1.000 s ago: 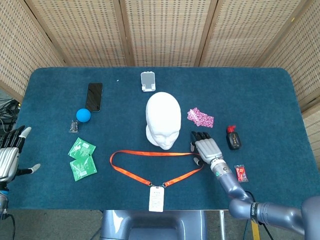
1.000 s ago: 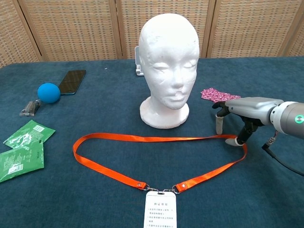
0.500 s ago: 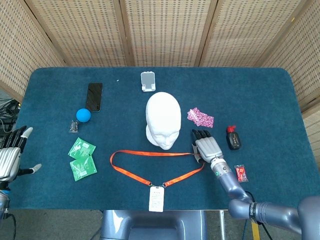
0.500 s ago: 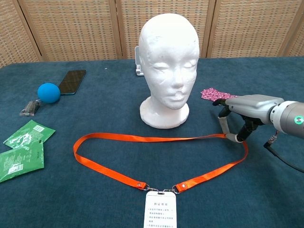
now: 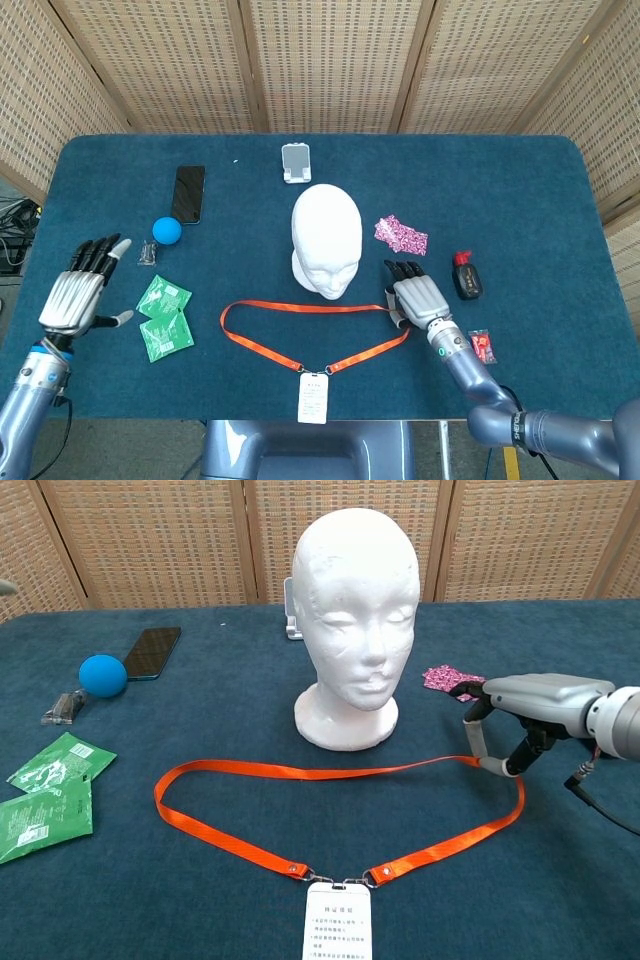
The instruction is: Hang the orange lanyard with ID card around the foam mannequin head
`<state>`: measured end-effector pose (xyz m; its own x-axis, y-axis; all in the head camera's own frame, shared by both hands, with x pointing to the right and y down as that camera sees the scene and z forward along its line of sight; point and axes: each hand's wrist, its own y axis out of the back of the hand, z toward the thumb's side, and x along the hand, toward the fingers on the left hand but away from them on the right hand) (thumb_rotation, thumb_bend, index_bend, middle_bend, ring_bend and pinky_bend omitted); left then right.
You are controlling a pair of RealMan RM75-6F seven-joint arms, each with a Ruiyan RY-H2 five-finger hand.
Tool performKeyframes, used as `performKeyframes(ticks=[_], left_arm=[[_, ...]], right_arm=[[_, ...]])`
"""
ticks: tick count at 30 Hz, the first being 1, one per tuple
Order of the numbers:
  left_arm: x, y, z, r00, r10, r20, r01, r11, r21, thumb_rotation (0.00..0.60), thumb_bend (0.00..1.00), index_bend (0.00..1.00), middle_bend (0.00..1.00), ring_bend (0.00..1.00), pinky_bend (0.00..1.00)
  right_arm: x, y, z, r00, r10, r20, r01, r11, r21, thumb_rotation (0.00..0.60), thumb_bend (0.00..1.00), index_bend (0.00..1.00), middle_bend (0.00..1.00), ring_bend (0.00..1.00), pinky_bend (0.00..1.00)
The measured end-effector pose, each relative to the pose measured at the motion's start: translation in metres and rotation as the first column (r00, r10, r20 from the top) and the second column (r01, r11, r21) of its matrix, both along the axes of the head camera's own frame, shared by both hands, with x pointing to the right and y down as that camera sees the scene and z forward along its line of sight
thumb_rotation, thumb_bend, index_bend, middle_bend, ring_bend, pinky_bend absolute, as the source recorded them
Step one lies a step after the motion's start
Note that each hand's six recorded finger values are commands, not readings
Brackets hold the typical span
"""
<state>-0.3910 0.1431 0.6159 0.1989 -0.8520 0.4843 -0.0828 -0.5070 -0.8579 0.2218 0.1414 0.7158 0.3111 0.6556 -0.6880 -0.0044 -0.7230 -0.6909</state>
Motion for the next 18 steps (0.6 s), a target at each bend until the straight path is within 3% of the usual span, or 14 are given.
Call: performKeyframes(ticks=[2,8,13,18], left_arm=[[0.020,-0.006,0.012,0.999,0.042,-0.025,-0.042,0.999,-0.014,0.600,0.06,0.30,0.00,0.00,0.00],[0.068,-0.014,0.043,0.989,0.108,-0.096,-0.114,0.992,-0.052,0.600,0.14,0.43,0.00,0.00,0.00],[0.108,-0.017,0.073,0.981,0.138,-0.137,-0.151,0.985,-0.089,0.600,0.26,0.45,0.00,0.00,0.00],[0.146,-0.018,0.105,0.976,0.179,-0.121,-0.195,0.971,-0.136,0.600,0.36,0.46,0.00,0.00,0.00]], right_arm=[[0.000,0.000,-0.002,1.000,0.002,0.014,-0.002,1.000,-0.002,0.600,0.71,0.68,0.01,0.00,0.00],[0.000,-0.001,-0.006,0.999,-0.006,0.036,0.006,1.000,0.007,0.600,0.72,0.69,0.02,0.00,0.00],[0.002,-0.001,-0.004,0.999,-0.013,0.047,0.013,1.000,-0.002,0.600,0.72,0.69,0.02,0.00,0.00],[0.002,0.001,-0.003,0.999,-0.027,0.047,0.027,1.000,-0.005,0.600,0.72,0.70,0.02,0.00,0.00]])
